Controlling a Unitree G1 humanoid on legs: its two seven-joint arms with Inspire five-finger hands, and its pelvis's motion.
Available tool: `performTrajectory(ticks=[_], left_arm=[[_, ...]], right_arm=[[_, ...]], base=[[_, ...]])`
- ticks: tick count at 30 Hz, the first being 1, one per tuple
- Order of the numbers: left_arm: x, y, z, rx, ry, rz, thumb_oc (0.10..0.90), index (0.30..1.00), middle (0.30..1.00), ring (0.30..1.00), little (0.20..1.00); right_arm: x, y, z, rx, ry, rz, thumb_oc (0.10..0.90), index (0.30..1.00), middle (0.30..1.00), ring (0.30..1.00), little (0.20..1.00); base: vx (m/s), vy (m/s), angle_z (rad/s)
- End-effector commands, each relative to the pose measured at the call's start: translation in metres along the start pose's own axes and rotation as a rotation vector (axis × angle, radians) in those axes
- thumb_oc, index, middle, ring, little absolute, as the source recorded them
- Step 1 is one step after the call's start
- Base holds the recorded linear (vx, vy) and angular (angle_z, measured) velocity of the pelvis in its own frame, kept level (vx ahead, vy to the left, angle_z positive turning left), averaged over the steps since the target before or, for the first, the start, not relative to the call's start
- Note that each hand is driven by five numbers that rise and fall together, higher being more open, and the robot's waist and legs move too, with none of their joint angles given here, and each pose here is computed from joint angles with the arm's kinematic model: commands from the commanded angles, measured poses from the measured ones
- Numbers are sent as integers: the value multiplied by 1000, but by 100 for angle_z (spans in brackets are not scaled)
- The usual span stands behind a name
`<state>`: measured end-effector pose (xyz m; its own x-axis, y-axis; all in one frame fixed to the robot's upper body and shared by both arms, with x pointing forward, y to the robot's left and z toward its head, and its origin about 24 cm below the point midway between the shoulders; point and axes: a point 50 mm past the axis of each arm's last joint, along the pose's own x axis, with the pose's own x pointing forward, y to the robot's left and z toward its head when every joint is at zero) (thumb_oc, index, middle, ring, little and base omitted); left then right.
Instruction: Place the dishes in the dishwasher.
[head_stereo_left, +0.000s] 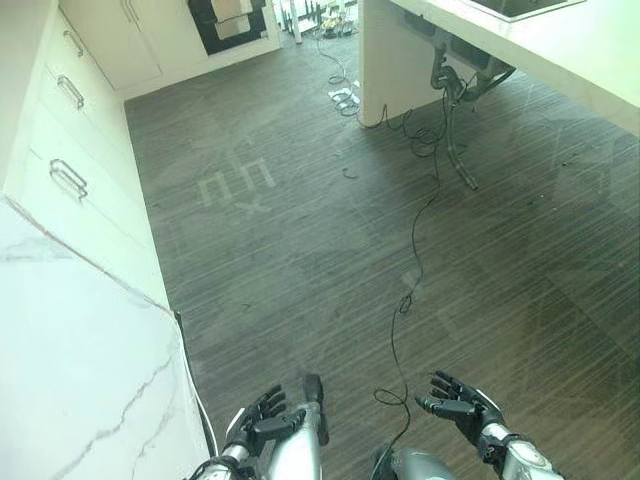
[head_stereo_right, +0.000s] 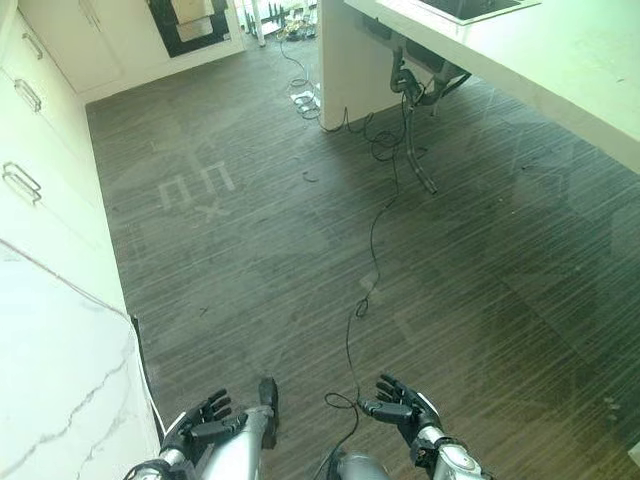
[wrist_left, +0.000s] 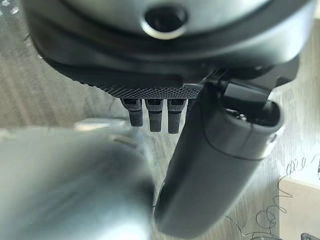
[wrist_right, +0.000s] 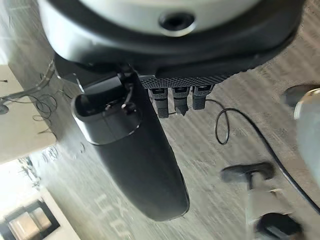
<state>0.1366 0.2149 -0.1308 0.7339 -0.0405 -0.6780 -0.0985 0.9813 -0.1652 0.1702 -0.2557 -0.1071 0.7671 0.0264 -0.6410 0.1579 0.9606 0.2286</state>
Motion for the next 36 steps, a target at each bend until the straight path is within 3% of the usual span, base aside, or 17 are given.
performTrajectory(ticks=[1, 9, 17, 24, 36], left_arm=[[5, 10, 47, 176, -169, -42, 800, 900, 900, 900, 900], [3, 16, 81, 238, -271, -35, 800, 900, 900, 900, 900], [2, 7, 53, 169, -223, -32, 800, 900, 900, 900, 900], [5, -1, 58, 146, -237, -43, 800, 900, 900, 900, 900], [2, 13, 46, 170, -190, 30, 800, 900, 900, 900, 900]], right_arm=[[8, 16, 25, 47, -155, 86, 800, 900, 900, 900, 900], [12, 33, 53, 28, -270, 197, 800, 900, 900, 900, 900], [13, 31, 51, 14, -252, 173, 800, 900, 900, 900, 900], [5, 16, 58, -31, -301, 158, 800, 900, 900, 900, 900], [13, 40, 69, 10, -340, 175, 800, 900, 900, 900, 900]], base=[[434, 381, -8], [420, 81, -2], [600, -127, 19], [369, -50, -19], [495, 311, -47]])
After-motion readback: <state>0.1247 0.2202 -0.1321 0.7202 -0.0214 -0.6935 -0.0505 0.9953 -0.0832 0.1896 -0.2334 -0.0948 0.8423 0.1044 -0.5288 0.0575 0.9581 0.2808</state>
